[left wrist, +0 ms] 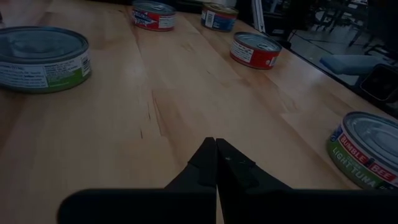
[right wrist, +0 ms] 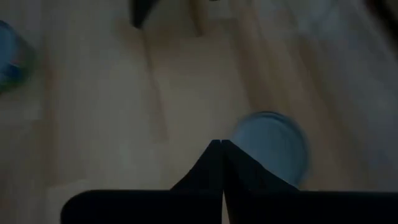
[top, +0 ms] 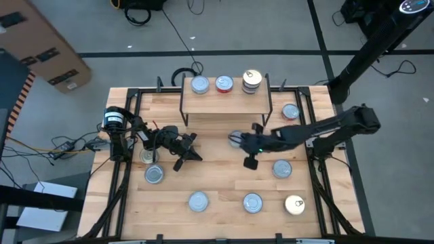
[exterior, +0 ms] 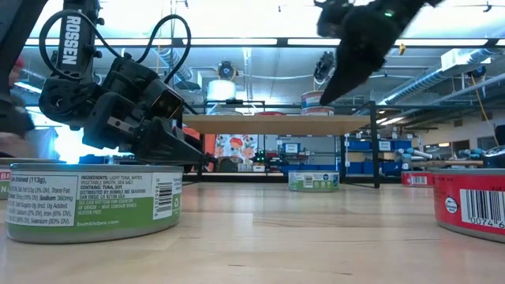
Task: Stack canned seafood by type on shelf
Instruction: Stack the blue and pink tuna can on top of the blue and pink tuna can on the shelf
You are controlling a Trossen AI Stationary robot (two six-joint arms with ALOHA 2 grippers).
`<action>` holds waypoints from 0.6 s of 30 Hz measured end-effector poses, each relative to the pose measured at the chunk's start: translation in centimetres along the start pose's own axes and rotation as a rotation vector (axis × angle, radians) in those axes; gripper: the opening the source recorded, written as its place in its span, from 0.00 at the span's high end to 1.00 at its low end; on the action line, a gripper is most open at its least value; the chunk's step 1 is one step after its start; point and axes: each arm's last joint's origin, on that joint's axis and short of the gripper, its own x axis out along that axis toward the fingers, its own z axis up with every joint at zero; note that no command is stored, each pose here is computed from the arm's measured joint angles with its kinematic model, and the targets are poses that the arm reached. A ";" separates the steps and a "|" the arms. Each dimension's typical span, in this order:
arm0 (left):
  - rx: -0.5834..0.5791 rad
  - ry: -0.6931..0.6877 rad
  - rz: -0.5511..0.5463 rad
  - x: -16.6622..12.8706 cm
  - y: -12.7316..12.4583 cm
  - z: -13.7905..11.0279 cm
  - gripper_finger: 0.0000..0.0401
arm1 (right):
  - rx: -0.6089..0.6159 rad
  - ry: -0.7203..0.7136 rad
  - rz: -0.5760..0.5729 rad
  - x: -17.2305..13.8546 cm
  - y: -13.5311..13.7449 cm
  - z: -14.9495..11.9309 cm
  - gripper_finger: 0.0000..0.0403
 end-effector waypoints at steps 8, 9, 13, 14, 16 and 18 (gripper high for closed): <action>0.023 -0.003 0.004 0.0 0.0 0.0 1.00 | 0.142 -0.115 0.344 0.8 2.5 -4.9 0.97; 0.024 -0.004 0.006 0.0 0.0 0.1 1.00 | 0.150 -0.108 0.417 1.0 3.0 -5.1 0.97; 0.030 -0.011 0.012 0.0 0.0 0.1 1.00 | 0.126 -0.061 0.514 1.5 4.9 -5.9 0.99; 0.032 -0.014 0.012 0.0 0.0 0.2 1.00 | 0.114 -0.041 0.514 1.8 5.4 -6.1 0.99; 0.038 -0.019 0.012 0.0 0.0 0.2 1.00 | 0.103 -0.012 0.527 2.1 6.2 -6.2 0.99; 0.051 -0.018 0.013 0.0 0.0 0.2 1.00 | 0.100 0.024 0.555 2.3 7.2 -6.1 0.99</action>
